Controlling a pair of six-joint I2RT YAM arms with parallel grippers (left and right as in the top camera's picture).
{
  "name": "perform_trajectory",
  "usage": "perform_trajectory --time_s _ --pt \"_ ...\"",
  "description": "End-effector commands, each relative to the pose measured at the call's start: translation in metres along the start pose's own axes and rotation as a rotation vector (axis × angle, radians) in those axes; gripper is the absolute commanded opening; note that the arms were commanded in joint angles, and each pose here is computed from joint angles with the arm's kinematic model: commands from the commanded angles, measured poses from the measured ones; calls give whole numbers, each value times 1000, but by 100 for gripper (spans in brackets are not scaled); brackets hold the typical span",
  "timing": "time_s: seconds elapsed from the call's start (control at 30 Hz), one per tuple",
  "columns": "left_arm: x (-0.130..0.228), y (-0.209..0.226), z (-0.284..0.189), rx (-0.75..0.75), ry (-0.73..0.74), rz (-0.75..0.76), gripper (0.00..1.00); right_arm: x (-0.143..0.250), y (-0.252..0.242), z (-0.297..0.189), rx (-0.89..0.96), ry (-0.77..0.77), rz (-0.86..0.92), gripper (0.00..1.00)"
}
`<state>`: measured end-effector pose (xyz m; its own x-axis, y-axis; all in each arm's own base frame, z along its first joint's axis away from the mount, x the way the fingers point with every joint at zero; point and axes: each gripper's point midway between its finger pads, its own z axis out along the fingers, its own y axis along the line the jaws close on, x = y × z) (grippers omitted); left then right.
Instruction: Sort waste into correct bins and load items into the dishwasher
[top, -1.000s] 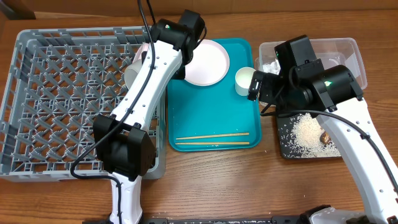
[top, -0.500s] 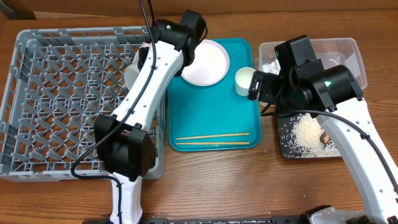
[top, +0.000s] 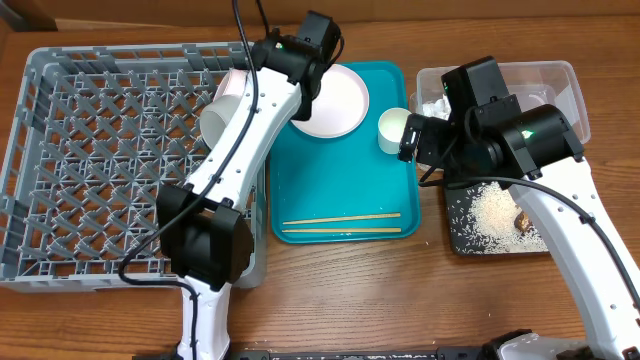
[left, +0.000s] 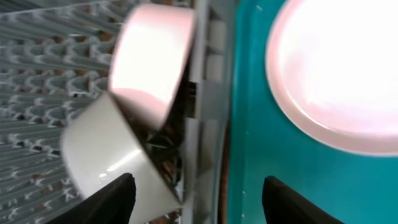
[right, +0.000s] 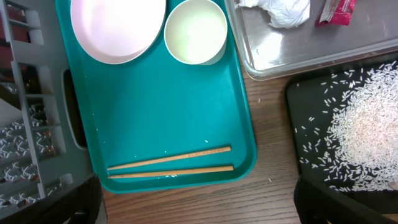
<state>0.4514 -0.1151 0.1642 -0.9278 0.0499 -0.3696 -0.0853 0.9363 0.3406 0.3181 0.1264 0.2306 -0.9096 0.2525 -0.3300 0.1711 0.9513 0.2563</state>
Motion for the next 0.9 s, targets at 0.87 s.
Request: perform_trajectory --time_s 0.87 --pt "59 -2 29 -103 255 117 65 -3 1 -3 -2 -19 -2 100"
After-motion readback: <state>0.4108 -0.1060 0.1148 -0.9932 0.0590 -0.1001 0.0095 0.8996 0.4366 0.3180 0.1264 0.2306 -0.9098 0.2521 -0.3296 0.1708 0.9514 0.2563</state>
